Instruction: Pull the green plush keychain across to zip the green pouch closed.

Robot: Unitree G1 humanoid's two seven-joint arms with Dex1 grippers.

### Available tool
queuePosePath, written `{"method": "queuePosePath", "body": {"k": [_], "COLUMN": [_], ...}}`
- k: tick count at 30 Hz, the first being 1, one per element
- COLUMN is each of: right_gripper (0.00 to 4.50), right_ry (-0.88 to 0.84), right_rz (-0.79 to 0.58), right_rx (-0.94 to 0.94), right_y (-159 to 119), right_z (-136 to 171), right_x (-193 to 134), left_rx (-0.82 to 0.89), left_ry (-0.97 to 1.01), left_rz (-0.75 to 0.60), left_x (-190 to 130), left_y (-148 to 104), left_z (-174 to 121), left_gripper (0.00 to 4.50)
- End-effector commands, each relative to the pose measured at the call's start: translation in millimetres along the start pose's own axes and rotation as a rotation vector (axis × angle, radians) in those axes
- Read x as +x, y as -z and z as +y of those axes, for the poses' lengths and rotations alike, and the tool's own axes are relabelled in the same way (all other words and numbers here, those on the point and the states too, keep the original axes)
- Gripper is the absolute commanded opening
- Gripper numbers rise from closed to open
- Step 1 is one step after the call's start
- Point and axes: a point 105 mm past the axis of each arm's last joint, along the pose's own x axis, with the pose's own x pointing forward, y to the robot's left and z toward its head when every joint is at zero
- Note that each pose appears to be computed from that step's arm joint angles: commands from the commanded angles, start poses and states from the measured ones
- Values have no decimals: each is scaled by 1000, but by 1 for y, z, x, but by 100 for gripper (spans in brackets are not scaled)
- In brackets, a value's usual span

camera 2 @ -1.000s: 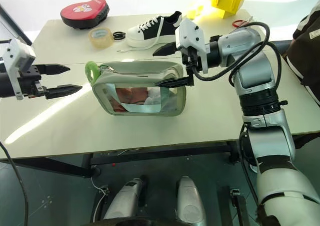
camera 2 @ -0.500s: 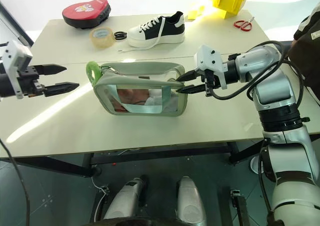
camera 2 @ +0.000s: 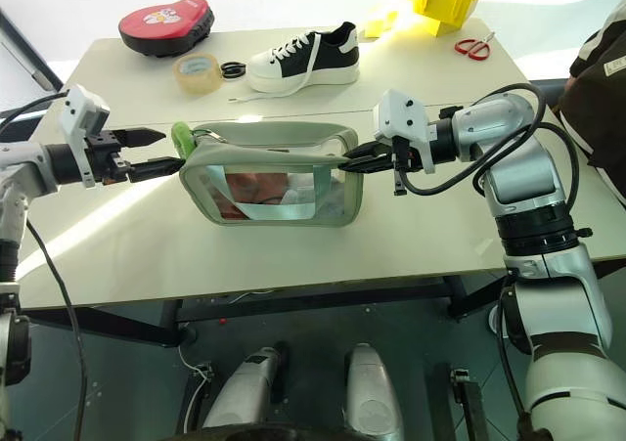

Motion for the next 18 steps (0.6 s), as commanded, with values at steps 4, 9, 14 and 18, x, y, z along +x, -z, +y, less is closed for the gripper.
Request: {"method": "queuePosePath", "body": {"k": [4,9,14,18], "right_gripper": [0,0,0,0], "right_ry": [12,17,20,21], "right_rz": [-21,-20,-17,-15], "right_rx": [-42,-45,-43,-45], "right_y": [-10,-9,-9,-9], "right_z": [-4,-5,-6,-6], "right_x": [0,-1,-2,-2], "left_rx": [30,30,45,37], "left_ry": [7,12,-26,-39], "left_rz": [-47,-48,-47,-79], "left_x": [0,-2,-5,-7], "left_y": [-14,-15,-16,-23], "left_z": [1,0,7,12], "left_gripper": [124,6,6,83]}}
